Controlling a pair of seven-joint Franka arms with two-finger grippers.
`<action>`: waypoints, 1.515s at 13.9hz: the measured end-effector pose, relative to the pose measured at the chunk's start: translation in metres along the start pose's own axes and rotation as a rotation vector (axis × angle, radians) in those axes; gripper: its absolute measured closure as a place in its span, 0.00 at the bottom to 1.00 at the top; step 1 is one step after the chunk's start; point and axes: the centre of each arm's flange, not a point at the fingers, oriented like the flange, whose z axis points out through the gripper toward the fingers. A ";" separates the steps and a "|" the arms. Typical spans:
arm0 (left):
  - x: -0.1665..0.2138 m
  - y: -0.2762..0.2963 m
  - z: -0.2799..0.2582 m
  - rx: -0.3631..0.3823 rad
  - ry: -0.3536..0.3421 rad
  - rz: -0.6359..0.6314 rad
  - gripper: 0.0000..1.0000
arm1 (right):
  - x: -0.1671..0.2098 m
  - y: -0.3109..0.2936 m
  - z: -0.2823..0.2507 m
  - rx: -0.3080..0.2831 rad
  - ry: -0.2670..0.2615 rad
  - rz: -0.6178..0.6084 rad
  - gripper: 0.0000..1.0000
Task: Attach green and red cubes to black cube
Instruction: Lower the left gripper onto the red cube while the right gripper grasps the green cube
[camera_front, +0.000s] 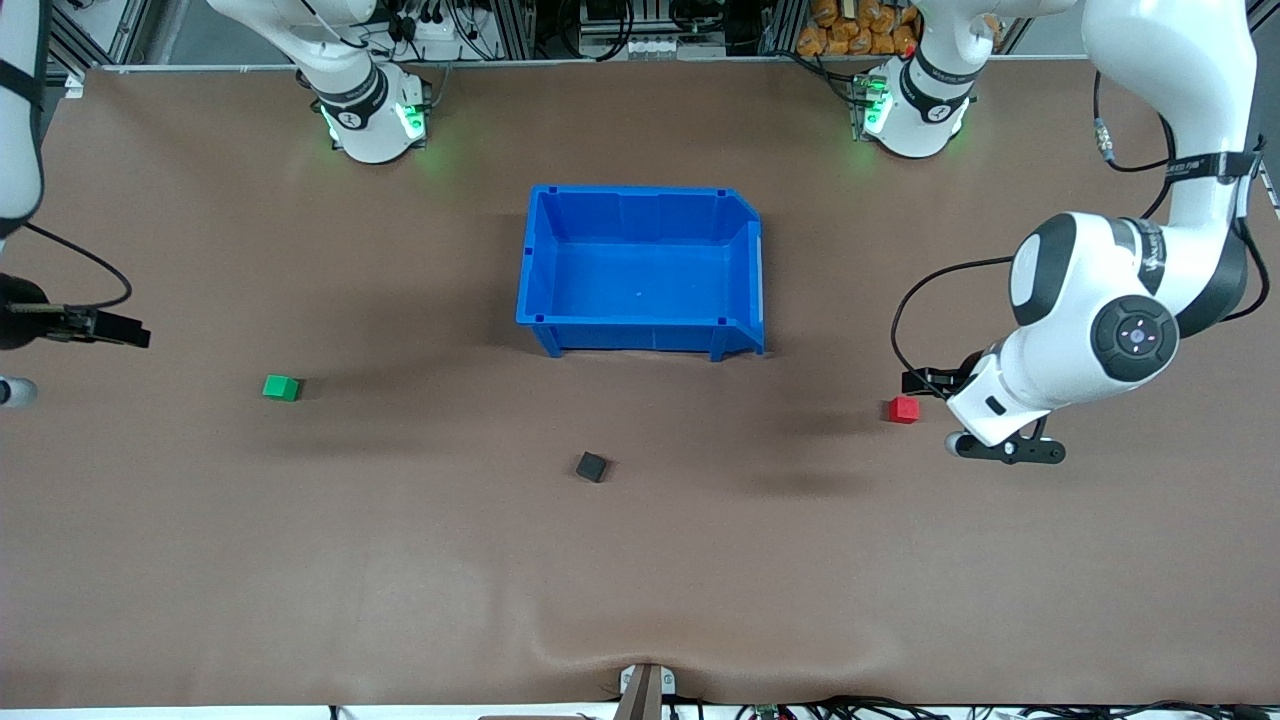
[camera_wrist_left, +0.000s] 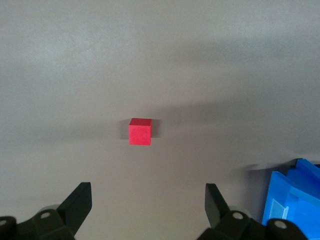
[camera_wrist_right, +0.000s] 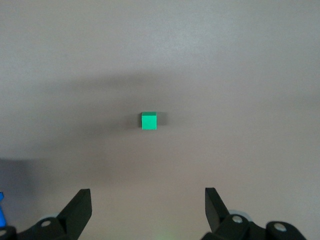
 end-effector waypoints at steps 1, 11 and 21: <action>0.001 0.000 0.006 0.000 -0.006 0.000 0.00 | 0.005 0.000 0.007 -0.001 -0.005 -0.001 0.00; 0.023 0.001 0.069 -0.013 -0.007 -0.002 0.00 | 0.037 -0.003 0.060 -0.006 -0.027 -0.006 0.00; 0.004 -0.004 0.150 0.020 0.105 0.041 0.00 | 0.056 0.003 0.118 -0.005 -0.061 0.002 0.00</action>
